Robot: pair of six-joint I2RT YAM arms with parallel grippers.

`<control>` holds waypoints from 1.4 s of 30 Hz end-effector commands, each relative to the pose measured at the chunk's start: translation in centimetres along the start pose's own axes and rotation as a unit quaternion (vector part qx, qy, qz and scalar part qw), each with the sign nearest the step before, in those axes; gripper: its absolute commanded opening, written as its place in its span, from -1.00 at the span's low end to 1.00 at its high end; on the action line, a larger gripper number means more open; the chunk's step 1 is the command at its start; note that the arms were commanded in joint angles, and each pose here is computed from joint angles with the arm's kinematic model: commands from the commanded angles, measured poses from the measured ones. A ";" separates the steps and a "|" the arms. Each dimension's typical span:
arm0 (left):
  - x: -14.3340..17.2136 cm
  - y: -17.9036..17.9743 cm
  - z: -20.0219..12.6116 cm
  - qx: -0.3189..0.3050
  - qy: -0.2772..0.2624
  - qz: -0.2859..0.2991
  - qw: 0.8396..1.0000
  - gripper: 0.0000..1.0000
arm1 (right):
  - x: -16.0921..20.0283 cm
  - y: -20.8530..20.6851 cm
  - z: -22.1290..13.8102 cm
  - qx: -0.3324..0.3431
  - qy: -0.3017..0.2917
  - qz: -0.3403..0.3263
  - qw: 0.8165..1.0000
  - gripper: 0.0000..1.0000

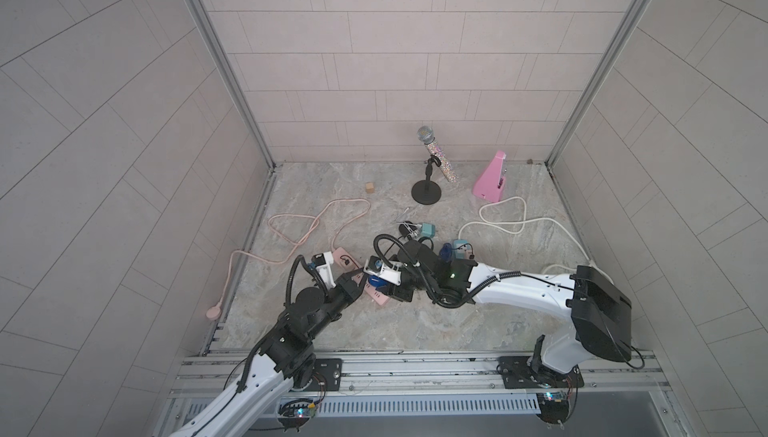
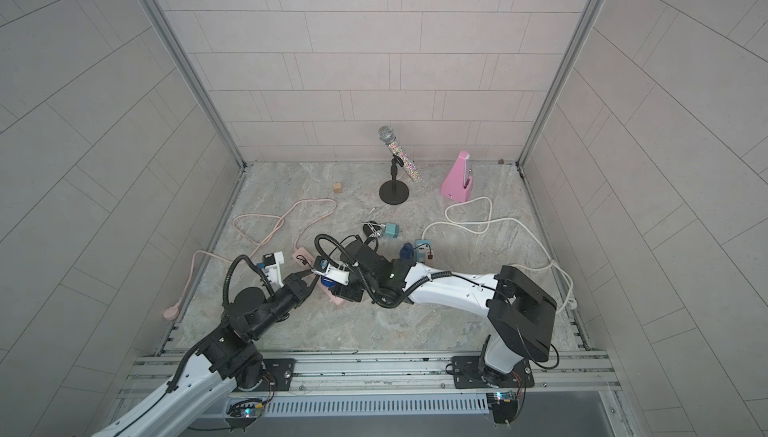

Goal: Unplug the electric shaver
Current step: Remove the charging cable from the electric shaver, then place the electric shaver at the center of the board, then place the charging cable at the center of the board.

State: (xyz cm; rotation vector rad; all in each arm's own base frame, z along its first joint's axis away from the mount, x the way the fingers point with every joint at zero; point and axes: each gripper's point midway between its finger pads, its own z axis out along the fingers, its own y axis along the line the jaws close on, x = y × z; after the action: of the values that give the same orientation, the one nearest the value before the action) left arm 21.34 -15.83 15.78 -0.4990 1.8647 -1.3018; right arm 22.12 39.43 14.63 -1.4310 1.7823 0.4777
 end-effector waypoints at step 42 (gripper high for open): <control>-2.8 0.3 -0.3 -0.034 -0.064 0.053 0.996 -1.00 | 2.6 -11.1 3.7 0.092 0.209 0.116 0.967 -0.24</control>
State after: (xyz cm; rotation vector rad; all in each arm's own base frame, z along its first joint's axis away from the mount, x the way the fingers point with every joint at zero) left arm 22.82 -13.36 15.85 -0.5131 1.8317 -1.0843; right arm 33.60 37.63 13.72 -1.2136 2.2113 0.1680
